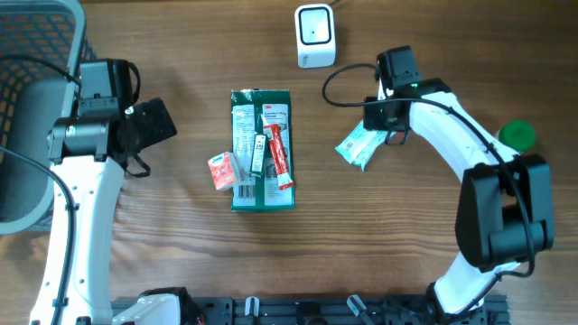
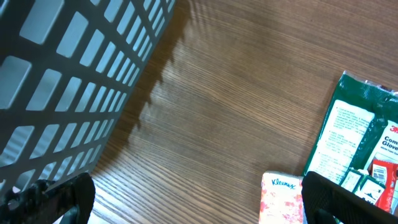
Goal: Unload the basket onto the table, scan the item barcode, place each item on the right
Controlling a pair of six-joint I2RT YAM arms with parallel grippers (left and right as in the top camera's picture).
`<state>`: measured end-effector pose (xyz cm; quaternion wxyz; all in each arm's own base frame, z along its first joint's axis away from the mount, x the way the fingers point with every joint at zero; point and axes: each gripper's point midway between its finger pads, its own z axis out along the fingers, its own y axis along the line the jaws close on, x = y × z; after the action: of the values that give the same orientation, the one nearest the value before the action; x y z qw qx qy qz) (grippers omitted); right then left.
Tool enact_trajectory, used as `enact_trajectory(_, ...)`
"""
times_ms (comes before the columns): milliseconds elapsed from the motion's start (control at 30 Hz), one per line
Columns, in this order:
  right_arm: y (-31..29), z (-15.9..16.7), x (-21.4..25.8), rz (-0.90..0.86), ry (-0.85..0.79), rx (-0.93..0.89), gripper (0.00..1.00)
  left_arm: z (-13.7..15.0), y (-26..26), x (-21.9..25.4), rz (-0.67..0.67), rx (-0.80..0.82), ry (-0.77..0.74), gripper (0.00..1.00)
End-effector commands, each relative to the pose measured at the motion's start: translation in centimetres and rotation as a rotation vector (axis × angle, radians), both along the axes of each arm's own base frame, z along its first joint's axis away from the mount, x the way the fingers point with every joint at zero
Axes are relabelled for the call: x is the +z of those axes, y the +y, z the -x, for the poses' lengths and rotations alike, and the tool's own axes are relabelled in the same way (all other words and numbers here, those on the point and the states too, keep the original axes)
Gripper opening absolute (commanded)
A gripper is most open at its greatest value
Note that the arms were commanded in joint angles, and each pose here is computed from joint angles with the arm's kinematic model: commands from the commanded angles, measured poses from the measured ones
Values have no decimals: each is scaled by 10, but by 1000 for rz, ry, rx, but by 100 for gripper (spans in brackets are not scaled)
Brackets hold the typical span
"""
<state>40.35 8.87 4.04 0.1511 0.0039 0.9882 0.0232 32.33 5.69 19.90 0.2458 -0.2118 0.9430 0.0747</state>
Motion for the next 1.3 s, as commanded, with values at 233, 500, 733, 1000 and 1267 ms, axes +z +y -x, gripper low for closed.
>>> enact_trajectory(233, 14, 28, -9, -85, 139, 24, 45, -1, 4, 10, -12, 19, -32, 100)
enact_trajectory(500, 36, 64, -7, -212, 282, 131, 51, -1, 4, 10, -12, 19, -32, 100)
enact_trajectory(733, 36, 82, -7, -222, 353, 148, 54, -1, 4, 10, -12, 19, -32, 100)
enact_trajectory(1000, 35, 87, -7, -219, 374, 143, 55, -1, 4, 10, -12, 19, -32, 100)
enact_trajectory(1267, 36, 61, 42, -220, 236, 204, 55, -1, 4, 10, -12, 19, -32, 100)
